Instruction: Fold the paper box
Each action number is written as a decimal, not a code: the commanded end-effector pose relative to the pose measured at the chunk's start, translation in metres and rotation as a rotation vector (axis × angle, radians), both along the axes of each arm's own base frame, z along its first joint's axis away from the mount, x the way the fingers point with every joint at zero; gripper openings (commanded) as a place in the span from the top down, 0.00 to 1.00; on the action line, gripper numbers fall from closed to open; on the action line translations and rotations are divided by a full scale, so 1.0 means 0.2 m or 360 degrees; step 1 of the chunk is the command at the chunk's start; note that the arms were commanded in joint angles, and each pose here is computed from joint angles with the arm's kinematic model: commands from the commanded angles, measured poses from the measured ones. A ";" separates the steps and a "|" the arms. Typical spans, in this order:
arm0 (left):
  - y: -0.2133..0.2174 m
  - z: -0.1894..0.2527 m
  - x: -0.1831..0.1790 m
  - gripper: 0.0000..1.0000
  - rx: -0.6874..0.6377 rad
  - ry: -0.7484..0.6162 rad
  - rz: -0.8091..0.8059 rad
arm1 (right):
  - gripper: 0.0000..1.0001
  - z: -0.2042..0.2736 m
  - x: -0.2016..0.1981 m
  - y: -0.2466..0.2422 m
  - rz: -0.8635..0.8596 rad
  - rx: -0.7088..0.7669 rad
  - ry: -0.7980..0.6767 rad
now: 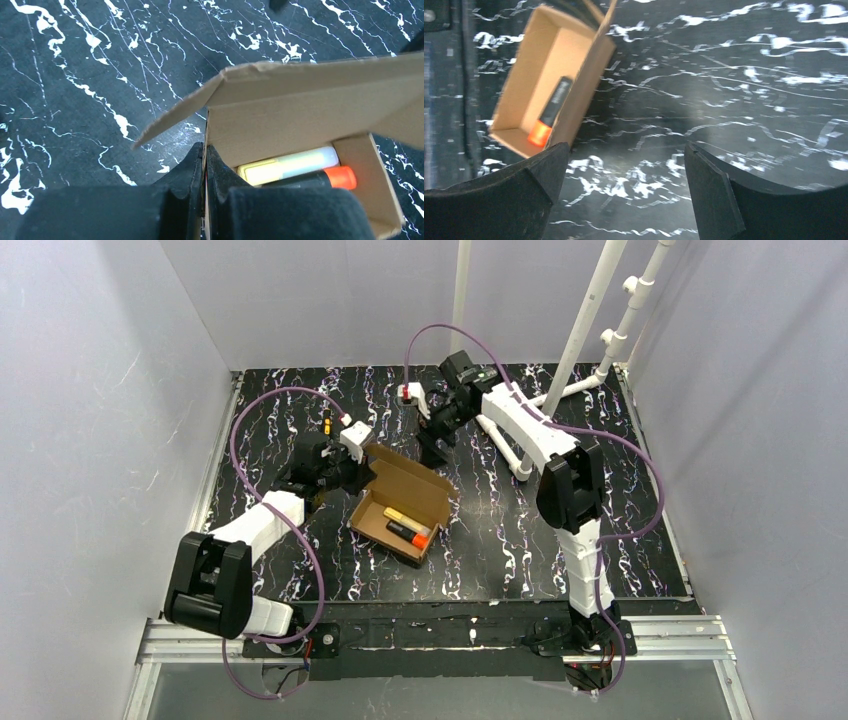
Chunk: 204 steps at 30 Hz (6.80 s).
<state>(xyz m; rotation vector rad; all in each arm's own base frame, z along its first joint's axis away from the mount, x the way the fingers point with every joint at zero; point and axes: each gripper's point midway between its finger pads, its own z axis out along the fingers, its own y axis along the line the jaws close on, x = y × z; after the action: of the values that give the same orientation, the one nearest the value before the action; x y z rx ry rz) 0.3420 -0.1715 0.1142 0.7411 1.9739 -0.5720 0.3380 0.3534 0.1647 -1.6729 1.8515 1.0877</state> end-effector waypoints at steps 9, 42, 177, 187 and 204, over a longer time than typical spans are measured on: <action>0.02 0.08 -0.04 1.00 -0.0010 -0.0079 0.0098 | 0.10 0.36 0.11 -0.08 -0.0444 0.0012 -0.0186; -0.02 0.22 -0.12 0.57 -0.0301 0.0044 0.0356 | 0.96 0.03 -0.22 0.02 -0.0241 -0.0104 0.0022; -0.30 0.06 -0.43 1.00 -0.0699 -0.0169 -0.0431 | 0.99 -0.04 0.06 -0.61 -0.1187 0.0287 -0.0598; -0.29 0.06 -0.42 1.00 -0.0685 -0.0184 -0.0405 | 0.99 -0.07 -0.21 -0.36 -0.0765 0.0422 -0.0319; -0.29 0.07 -0.43 1.00 -0.0682 -0.0188 -0.0420 | 0.94 -0.22 -0.13 -0.31 -0.0872 0.0353 -0.0283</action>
<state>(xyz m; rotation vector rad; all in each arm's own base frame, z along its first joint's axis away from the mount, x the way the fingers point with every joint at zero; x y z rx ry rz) 0.2602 -0.2277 0.1208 0.7056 1.6217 -1.0543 0.3064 0.2846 0.1083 -0.9899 1.9088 0.8458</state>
